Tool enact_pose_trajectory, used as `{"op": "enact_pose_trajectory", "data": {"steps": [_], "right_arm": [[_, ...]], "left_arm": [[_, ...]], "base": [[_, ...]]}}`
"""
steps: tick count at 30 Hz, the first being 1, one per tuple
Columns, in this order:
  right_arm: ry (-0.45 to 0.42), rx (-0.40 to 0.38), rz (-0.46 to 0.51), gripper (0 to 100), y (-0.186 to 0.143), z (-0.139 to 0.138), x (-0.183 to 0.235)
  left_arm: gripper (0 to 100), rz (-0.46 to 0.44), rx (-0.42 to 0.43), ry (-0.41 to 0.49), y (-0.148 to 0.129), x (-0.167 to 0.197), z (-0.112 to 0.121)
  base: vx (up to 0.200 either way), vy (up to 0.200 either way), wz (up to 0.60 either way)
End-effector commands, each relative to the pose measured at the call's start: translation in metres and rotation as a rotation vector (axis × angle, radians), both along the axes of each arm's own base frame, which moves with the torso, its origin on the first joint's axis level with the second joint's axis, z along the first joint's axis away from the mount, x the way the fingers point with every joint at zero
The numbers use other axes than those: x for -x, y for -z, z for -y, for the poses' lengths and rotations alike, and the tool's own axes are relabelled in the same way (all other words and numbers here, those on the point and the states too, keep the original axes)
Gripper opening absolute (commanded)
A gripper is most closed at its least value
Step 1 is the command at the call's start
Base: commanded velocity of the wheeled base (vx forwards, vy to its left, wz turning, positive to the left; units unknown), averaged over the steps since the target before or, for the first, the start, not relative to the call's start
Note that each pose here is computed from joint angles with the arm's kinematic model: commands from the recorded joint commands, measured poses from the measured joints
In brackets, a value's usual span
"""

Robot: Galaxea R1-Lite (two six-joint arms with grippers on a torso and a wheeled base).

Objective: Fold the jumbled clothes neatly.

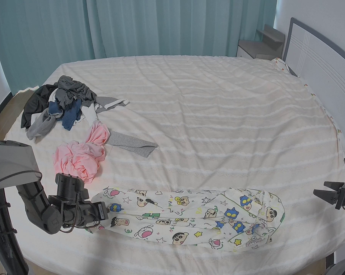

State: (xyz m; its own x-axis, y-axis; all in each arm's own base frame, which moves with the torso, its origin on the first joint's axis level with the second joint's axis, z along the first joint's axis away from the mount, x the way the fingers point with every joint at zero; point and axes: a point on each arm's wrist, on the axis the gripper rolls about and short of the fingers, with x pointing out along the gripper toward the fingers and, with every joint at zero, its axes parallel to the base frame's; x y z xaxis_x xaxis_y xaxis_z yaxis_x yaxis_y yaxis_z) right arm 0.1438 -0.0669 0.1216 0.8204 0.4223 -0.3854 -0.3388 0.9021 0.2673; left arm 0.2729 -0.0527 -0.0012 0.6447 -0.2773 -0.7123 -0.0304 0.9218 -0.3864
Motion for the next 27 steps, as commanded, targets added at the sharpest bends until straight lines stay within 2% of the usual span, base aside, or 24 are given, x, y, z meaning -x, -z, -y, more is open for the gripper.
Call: {"op": "enact_pose_trajectory", "data": {"steps": [1, 9, 10, 16, 27], "right_arm": [[0.001, 0.001, 0.003, 100, 0.000, 0.000, 0.000], [0.001, 0.002, 0.004, 100, -0.001, 0.000, 0.000], [0.002, 0.003, 0.003, 100, -0.001, 0.000, 0.000], [0.001, 0.001, 0.003, 100, 0.000, 0.000, 0.000], [0.002, 0.000, 0.001, 100, 0.000, 0.001, 0.000]], "left_arm": [[0, 0.029, 0.019, -0.071, -0.008, 0.009, -0.024], [0, 0.047, 0.086, -0.134, -0.016, 0.029, -0.057], [0, 0.057, 0.110, -0.163, -0.019, 0.037, -0.069], [0, 0.094, 0.144, -0.241, -0.024, 0.049, -0.096], [0, 0.234, 0.230, -0.366, -0.046, 0.072, -0.155]], "base": [[0.000, 0.000, 0.00], [0.000, 0.000, 0.00], [0.000, 0.000, 0.00], [0.000, 0.000, 0.00], [0.000, 0.000, 0.00]]}}
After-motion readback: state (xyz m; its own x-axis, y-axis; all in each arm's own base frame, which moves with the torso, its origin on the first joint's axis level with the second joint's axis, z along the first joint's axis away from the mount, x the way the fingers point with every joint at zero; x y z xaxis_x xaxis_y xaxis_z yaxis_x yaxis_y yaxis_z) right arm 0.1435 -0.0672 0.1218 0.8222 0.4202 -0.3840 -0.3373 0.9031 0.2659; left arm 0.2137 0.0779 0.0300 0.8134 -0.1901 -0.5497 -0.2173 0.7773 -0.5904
